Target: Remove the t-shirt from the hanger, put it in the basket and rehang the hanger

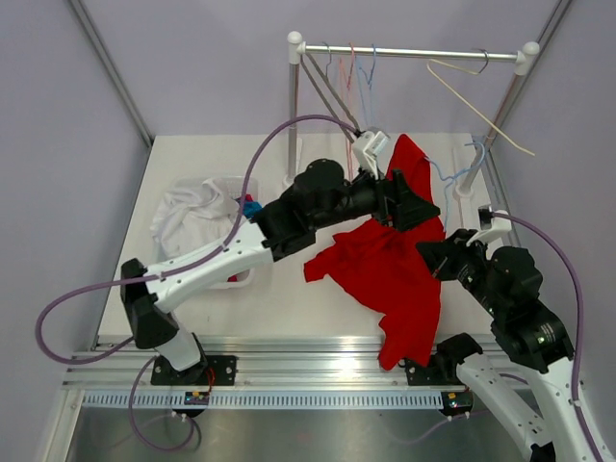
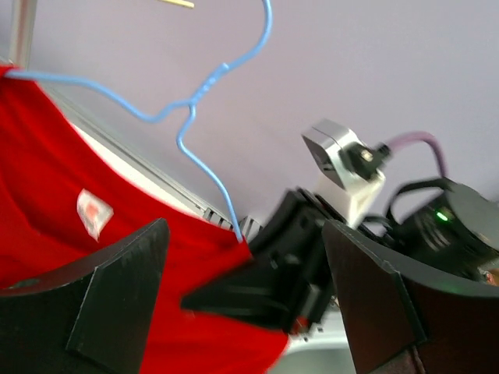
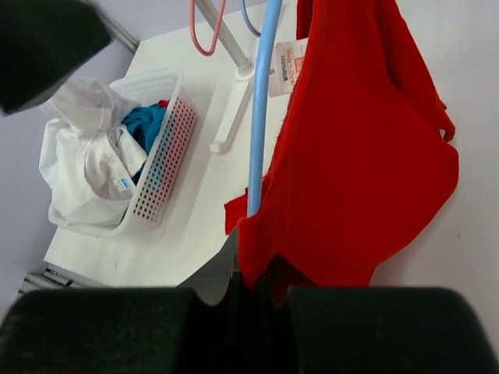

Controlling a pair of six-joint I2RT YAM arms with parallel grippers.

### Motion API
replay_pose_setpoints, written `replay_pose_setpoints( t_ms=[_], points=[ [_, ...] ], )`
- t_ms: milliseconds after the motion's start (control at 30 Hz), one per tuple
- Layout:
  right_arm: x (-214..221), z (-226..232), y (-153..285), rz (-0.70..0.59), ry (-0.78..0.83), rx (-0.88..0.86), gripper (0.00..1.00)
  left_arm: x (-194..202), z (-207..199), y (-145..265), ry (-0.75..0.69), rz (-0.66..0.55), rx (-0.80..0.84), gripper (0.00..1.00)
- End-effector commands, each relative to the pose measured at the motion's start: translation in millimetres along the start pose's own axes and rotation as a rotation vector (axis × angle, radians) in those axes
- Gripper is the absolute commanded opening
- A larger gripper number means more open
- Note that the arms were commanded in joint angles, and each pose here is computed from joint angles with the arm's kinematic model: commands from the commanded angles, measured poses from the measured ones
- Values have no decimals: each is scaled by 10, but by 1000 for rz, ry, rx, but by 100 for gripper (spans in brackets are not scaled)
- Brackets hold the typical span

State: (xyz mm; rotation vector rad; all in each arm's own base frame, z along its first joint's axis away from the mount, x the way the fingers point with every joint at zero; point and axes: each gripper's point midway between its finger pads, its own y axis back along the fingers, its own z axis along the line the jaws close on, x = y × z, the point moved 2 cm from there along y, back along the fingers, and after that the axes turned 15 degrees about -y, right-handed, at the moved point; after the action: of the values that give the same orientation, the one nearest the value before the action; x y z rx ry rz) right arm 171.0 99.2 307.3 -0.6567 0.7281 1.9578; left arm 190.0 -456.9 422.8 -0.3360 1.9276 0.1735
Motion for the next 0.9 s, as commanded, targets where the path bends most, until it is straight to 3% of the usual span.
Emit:
replay_pose_setpoints(
  t_ms=[0, 233, 367, 467, 500, 600, 633, 733, 867],
  points=[
    [-51, 262, 271, 8, -5, -118, 0, -282, -173, -178, -28, -85, 63, 84],
    [-22, 440, 515, 40, 2, -220, 0, -107, -39, -533, -10, -34, 43, 84],
    [45, 499, 532, 84, 7, -262, 0, -160, -123, -676, 6, -46, 88, 77],
    [32, 544, 563, 80, 11, -288, 0, -129, -110, -729, 27, -43, 89, 60],
    [36, 552, 573, 85, 13, -291, 0, -149, -123, -725, 30, -53, 96, 48],
    [58, 535, 581, 100, 21, -282, 0, -229, -208, -657, 22, -79, 120, 31],
    [60, 529, 585, 99, 23, -281, 0, -244, -235, -634, 18, -83, 125, 18],
    [90, 563, 629, 112, 24, -311, 0, -375, -365, -454, -10, -135, 137, 0],
    [91, 674, 751, 129, 29, -372, 1, -625, -469, -109, -24, -242, 140, 0]
  ],
)
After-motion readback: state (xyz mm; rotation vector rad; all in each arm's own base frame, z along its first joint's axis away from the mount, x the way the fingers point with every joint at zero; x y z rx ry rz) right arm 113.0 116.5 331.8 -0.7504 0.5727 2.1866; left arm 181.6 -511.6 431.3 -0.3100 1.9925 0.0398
